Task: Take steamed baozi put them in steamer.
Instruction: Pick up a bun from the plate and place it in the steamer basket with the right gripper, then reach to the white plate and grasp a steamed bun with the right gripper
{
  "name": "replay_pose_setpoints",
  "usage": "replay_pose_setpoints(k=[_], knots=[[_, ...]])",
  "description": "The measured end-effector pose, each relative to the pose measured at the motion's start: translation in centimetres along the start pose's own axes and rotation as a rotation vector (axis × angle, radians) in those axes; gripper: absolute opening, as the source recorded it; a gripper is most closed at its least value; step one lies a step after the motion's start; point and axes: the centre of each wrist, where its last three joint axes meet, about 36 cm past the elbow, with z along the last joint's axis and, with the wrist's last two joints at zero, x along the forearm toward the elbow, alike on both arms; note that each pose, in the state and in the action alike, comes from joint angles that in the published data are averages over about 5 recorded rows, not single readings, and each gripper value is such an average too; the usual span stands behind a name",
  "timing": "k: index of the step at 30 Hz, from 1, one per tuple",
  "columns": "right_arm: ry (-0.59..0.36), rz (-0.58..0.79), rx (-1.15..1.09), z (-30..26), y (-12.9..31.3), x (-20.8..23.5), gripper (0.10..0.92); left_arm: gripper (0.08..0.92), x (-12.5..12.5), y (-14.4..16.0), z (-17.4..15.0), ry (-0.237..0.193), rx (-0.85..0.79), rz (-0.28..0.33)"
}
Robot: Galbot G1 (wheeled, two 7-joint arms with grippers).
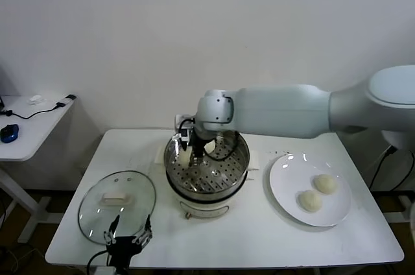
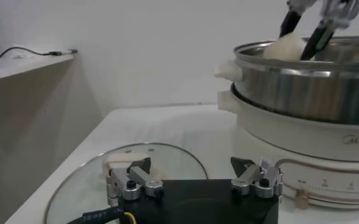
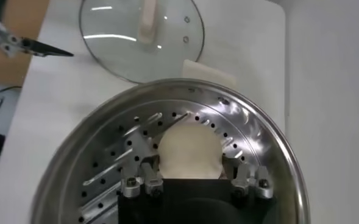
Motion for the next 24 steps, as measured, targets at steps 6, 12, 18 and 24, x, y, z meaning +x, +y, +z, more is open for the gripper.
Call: replay_pose_setpoints(k=[6,12,18,24], knots=[[0.006,0.000,-0.011,-0.5,0.4,-1.7,0.692,0.823,0.0,0.1,0.0,0.001,0.001,-0.002],[0.000,0.006,-0.008,-0.8,0.3,-1.7,0.794,0.823,0.1,0.0,-0.1,0.000,0.001,-0.001],[-0.025,0.007,0.013,0.0,-0.7,1.1,0.822,0.823,0.2,0.1,-0.4,-0.005,0.002,-0.002],[-0.061,-0.021,0.046,4.2,-2.9,6.9,0.823,0.823,0.3,0.2,-0.6,-0.007,0.003,-0.002]])
